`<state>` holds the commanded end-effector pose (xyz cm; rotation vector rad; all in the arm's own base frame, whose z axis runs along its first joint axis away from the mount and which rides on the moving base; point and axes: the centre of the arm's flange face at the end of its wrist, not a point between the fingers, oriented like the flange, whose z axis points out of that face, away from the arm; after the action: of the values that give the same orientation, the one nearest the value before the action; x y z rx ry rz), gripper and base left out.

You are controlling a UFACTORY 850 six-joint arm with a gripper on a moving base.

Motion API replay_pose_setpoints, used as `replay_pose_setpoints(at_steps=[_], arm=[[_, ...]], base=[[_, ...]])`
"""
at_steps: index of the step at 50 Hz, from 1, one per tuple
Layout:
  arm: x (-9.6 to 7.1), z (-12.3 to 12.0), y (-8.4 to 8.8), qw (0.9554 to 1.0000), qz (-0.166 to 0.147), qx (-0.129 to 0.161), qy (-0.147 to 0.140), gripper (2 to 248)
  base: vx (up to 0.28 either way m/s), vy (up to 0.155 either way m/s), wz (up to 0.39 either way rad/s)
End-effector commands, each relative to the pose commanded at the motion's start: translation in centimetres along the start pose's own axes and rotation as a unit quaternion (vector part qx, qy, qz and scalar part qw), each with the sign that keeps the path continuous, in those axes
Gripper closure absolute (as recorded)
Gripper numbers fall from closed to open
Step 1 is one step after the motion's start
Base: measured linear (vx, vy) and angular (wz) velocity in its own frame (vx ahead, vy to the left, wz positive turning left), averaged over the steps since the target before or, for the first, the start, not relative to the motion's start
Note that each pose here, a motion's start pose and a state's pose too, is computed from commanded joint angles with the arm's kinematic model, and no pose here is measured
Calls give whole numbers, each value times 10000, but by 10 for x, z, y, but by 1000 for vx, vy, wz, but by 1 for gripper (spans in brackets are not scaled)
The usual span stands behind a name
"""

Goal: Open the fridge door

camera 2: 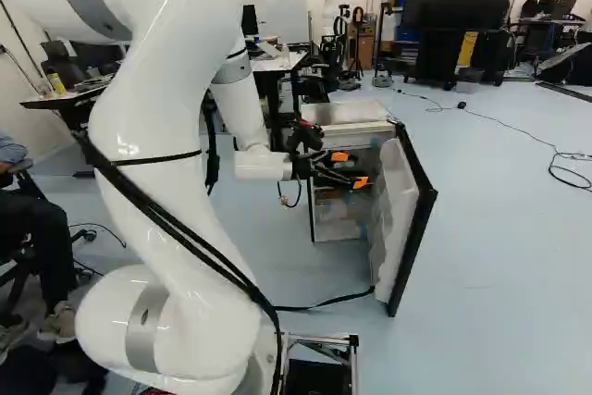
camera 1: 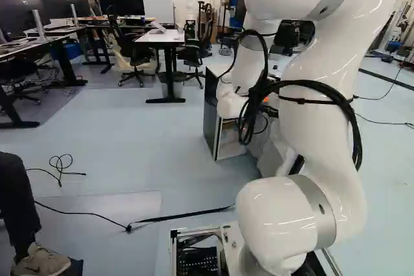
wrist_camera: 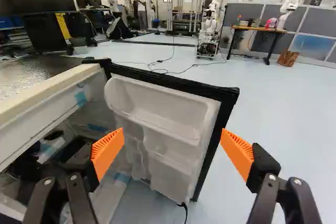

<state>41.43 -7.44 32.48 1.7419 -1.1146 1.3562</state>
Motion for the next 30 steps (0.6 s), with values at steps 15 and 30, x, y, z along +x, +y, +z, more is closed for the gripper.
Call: replay_pose_setpoints(at_steps=[15,30], arm=[[8,-9,5,9986,-36,530,-27,3],[16,-21,12,9930,-106,1173,-65,3]], base=[[0,0,0],[0,0,0]])
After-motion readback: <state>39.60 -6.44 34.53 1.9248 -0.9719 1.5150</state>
